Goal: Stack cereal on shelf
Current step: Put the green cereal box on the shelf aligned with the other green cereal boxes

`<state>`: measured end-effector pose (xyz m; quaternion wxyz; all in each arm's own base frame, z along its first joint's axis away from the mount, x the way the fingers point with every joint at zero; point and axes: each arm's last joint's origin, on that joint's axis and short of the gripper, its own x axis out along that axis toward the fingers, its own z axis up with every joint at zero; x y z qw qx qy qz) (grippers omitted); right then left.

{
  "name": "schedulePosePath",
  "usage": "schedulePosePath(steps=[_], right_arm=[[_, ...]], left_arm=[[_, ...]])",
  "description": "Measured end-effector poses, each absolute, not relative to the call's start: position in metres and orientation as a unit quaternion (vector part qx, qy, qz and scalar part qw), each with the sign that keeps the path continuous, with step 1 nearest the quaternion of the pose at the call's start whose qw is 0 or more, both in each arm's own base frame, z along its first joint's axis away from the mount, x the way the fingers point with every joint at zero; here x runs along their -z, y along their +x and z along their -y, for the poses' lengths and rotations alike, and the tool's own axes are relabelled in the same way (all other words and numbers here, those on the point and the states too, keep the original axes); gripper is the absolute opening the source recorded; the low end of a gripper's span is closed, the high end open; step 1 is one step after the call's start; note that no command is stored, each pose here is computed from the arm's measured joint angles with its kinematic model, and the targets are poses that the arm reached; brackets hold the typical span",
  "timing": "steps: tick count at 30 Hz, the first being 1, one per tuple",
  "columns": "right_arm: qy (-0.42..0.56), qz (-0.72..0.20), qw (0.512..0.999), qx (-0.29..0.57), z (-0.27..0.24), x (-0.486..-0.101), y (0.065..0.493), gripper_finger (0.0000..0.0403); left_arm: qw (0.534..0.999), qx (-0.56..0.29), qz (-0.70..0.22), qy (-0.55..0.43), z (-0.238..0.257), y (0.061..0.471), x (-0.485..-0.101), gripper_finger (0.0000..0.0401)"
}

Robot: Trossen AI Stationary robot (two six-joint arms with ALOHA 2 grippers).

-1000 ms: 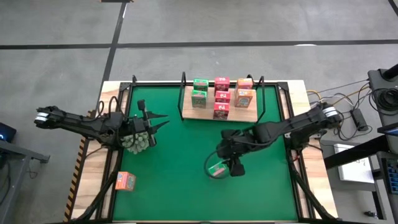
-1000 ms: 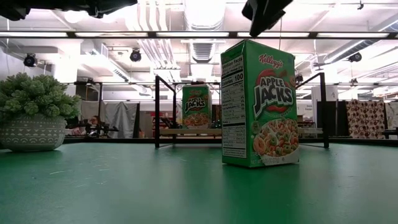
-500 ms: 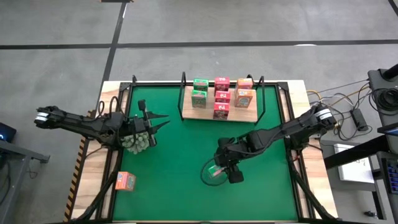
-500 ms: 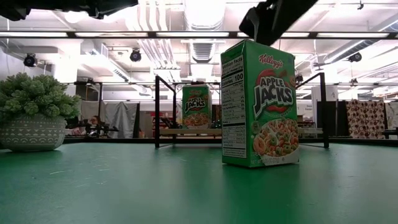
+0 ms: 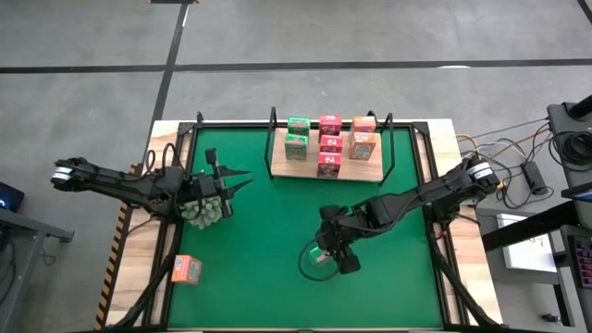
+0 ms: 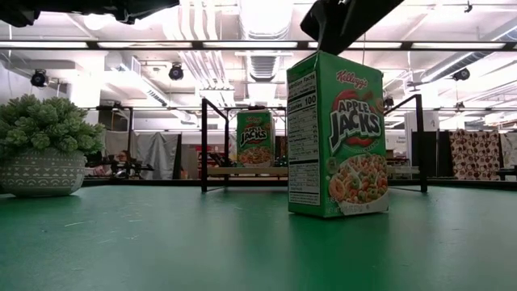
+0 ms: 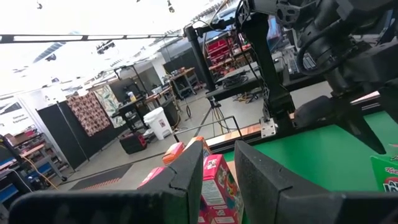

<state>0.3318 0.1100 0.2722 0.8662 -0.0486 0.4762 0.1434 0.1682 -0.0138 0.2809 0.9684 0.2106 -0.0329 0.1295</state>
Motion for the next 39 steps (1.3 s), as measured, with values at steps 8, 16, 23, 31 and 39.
schedulePosePath(steps=[8,16,23,31,39], right_arm=[[-0.059,-0.474,0.867,-0.143,-0.109,-0.272,0.332,0.0242],[-0.058,-0.471,0.868,-0.143,-0.11,-0.272,0.333,0.0284],[-0.059,-0.481,0.863,-0.142,-0.11,-0.266,0.334,0.0302],[-0.061,-0.496,0.854,-0.146,-0.112,-0.254,0.338,0.0292],[-0.065,-0.497,0.853,-0.147,-0.112,-0.25,0.34,0.0275]], left_arm=[[0.968,-0.129,0.033,0.211,0.014,0.168,-0.281,0.0076],[0.968,-0.129,0.033,0.211,0.014,0.168,-0.281,0.0076],[0.968,-0.129,0.033,0.211,0.014,0.168,-0.281,0.0076],[0.968,-0.129,0.033,0.211,0.014,0.168,-0.281,0.0076],[0.968,-0.129,0.033,0.211,0.014,0.168,-0.281,0.0076]])
